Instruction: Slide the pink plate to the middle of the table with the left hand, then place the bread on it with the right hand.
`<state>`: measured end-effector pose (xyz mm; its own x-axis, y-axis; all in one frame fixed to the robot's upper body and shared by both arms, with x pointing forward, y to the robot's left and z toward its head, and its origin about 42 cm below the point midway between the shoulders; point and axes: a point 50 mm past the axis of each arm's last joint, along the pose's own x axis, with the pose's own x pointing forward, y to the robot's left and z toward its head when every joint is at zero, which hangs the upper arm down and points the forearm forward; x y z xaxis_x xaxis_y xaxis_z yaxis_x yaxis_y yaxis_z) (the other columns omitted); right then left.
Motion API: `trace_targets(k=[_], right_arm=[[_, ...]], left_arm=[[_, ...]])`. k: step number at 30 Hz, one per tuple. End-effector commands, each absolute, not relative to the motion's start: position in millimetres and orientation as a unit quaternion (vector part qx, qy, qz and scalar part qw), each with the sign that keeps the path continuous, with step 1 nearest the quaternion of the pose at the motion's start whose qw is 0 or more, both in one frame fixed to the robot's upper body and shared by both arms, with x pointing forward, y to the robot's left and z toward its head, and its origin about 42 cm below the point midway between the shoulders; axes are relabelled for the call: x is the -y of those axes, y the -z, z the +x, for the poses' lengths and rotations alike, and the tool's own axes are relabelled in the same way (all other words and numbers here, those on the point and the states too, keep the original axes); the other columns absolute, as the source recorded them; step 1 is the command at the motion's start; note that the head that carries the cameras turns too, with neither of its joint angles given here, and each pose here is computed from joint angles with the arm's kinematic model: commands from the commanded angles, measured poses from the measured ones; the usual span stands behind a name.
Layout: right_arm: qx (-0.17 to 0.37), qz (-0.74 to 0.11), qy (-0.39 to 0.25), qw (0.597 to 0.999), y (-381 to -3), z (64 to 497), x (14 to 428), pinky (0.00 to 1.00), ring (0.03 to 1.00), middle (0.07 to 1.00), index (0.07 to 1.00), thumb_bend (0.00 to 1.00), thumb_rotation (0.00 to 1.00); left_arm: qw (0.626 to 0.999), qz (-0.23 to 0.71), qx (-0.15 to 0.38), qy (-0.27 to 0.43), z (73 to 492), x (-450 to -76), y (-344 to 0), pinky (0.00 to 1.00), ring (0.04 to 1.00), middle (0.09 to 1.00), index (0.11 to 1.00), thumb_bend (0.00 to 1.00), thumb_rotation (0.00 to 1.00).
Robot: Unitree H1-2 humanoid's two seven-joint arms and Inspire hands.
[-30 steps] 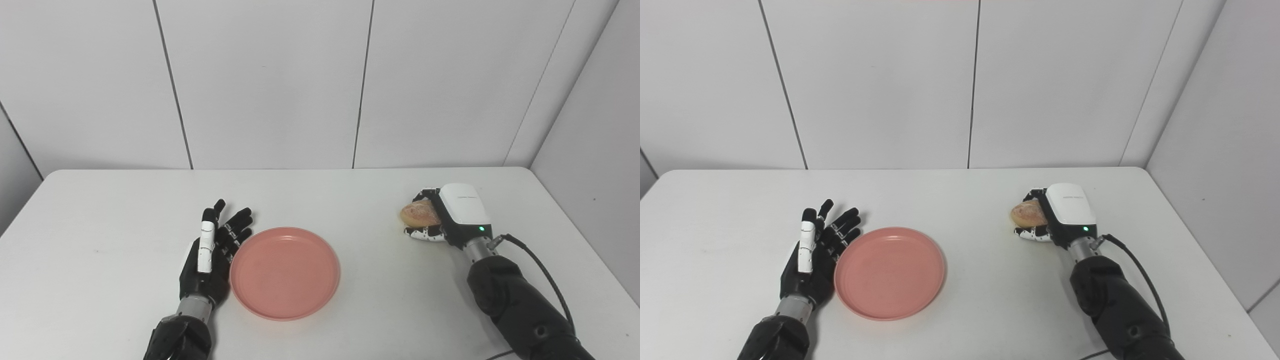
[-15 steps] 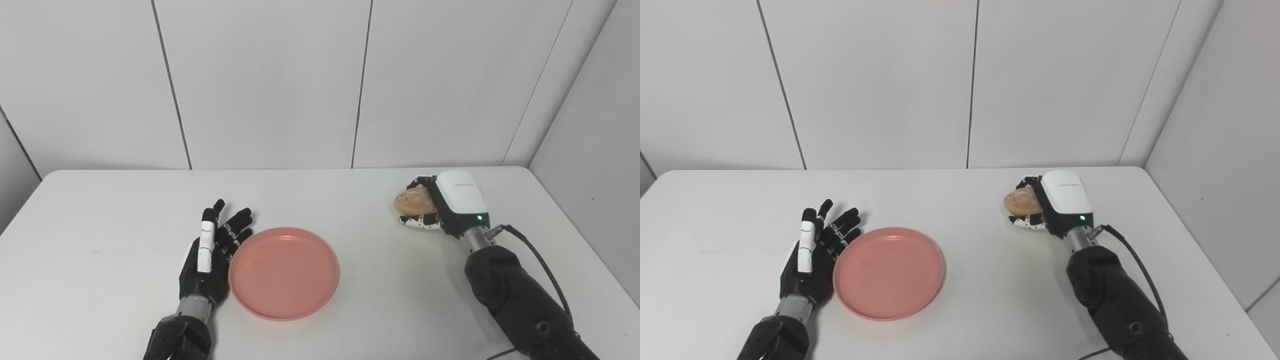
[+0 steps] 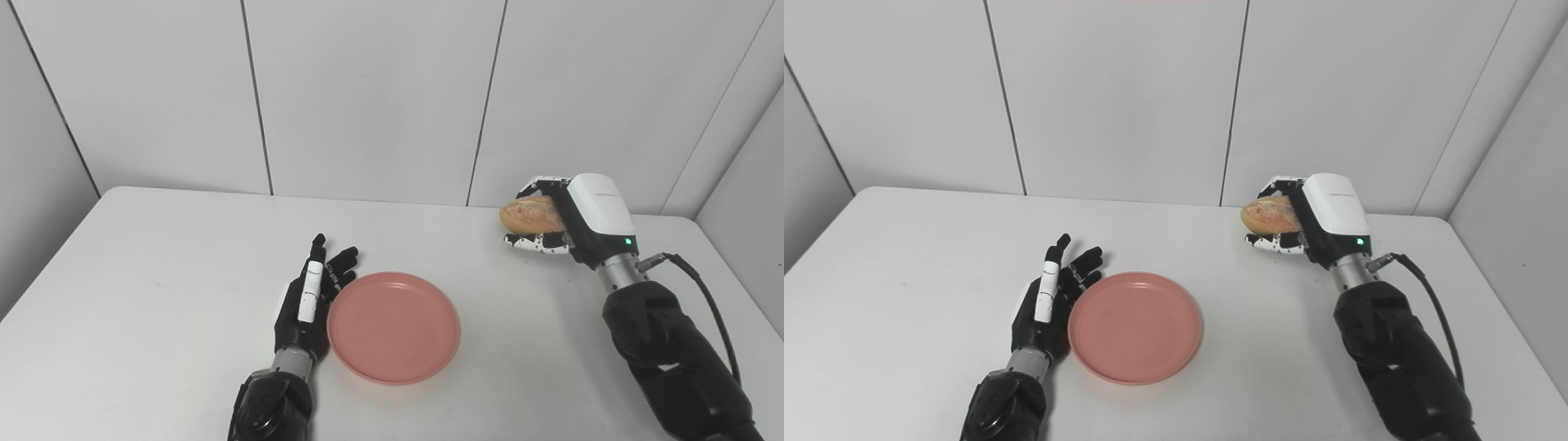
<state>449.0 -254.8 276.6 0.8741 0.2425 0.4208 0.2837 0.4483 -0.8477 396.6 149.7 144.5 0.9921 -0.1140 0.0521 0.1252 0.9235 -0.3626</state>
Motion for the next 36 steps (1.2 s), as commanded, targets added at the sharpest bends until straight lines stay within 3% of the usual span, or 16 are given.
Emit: trace_targets(k=[1,5,11,15,36], right_arm=[[0.27,-0.505,0.023,0.819,-305,448,246,0.12,0.168,0.256,0.474,0.51,0.15],[0.28,-0.482,-0.001,0.83,-316,438,228,0.12,0.167,0.255,0.474,0.51,0.15],[0.315,-0.458,-0.038,0.83,-325,419,201,0.13,0.183,0.279,0.478,0.51,0.16],[0.328,-0.448,-0.06,0.829,-328,409,183,0.13,0.182,0.273,0.478,0.51,0.16],[0.305,-0.443,-0.152,0.829,-314,393,118,0.13,0.189,0.273,0.474,0.51,0.16]], left_arm=[[0.981,-0.189,-0.022,0.049,389,-146,-126,0.92,0.866,0.79,1.0,0.9,0.75],[0.98,-0.194,-0.02,0.044,389,-144,-126,0.93,0.878,0.802,1.0,0.91,0.74],[0.979,-0.198,-0.015,0.041,388,-142,-124,0.95,0.941,0.941,1.0,0.91,0.75],[0.979,-0.2,-0.015,0.037,388,-141,-124,0.98,0.968,0.971,1.0,0.91,0.76],[0.98,-0.196,-0.019,0.039,387,-145,-125,0.98,0.965,0.936,1.0,0.93,0.74]])
